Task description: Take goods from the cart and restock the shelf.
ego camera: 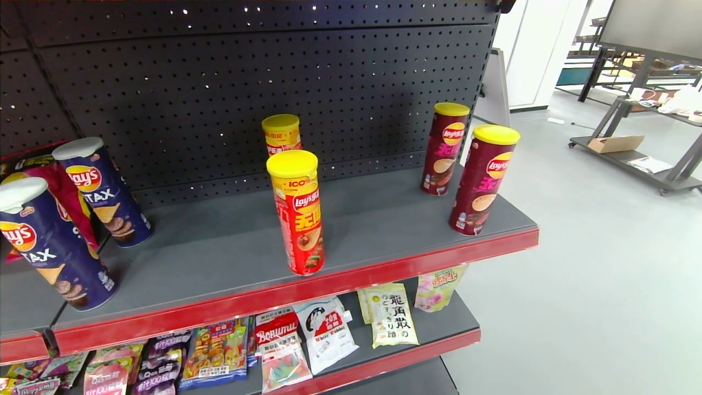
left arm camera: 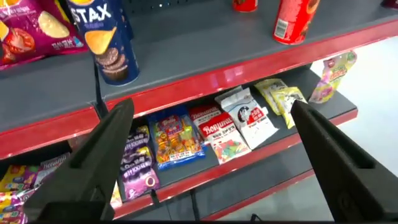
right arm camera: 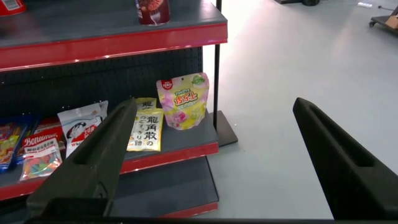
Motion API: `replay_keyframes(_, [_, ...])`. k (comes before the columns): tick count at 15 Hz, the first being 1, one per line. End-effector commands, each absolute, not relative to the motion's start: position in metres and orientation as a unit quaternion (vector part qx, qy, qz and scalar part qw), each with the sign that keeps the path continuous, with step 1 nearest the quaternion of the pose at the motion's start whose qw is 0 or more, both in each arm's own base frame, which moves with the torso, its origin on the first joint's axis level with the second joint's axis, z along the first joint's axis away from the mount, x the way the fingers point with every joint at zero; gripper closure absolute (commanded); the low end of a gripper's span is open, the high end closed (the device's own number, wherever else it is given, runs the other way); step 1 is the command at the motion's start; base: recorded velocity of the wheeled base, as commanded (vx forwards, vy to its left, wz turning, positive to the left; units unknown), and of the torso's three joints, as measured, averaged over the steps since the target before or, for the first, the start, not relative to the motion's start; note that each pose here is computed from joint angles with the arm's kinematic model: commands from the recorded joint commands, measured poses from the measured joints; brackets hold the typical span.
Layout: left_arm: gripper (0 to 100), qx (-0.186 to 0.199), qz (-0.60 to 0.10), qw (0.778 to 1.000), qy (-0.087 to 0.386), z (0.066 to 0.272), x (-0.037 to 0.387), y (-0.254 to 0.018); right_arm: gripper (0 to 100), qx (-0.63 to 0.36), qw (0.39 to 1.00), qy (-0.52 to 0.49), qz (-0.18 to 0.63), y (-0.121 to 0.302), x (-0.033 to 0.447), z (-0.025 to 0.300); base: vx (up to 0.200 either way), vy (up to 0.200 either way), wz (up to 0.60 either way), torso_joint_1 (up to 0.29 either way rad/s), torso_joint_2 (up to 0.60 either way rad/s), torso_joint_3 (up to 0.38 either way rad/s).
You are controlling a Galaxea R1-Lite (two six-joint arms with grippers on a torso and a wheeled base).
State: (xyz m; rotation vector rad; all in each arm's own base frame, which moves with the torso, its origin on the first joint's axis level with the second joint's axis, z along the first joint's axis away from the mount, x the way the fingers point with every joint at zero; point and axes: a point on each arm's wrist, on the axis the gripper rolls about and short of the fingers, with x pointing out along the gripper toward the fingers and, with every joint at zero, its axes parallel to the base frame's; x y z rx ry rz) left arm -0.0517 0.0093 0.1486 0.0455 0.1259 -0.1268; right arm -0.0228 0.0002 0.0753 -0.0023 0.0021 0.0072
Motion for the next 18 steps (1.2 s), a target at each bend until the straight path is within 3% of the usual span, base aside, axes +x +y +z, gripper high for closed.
replay_keyframes(1, [0,0.023,-0.061,0.996,0.065,0.142,-0.052,0.009,0,-0.002,1.0,0.001,0.004,0.0,-0.023,0.075,0.0,0.0,0.0,0.0,0.0,0.0])
replay_keyframes(9, [0,0.022,-0.065,0.996,0.064,0.127,-0.04,0.007,0,0.0,1.0,0.001,0.004,0.0,-0.023,0.075,0.0,0.0,0.6,-0.001,0.0,0.001])
replay_keyframes(13, [0,0.024,-0.065,0.995,0.071,0.117,-0.035,0.007,0,0.0,1.0,0.002,0.005,0.0,-0.023,0.075,0.0,0.0,0.0,0.0,0.0,0.0])
replay_keyframes(15, [0,0.022,-0.058,0.996,0.069,0.103,-0.027,0.006,0,0.01,1.0,0.0,0.006,0.0,-0.023,0.076,0.0,0.0,0.0,0.0,0.0,0.0])
replay_keyframes(18, [0,0.029,-0.042,0.998,0.045,0.085,-0.016,0.004,0,0.027,0.998,-0.001,0.061,0.002,-0.003,0.188,0.0,0.0,0.0,0.0,0.0,0.0])
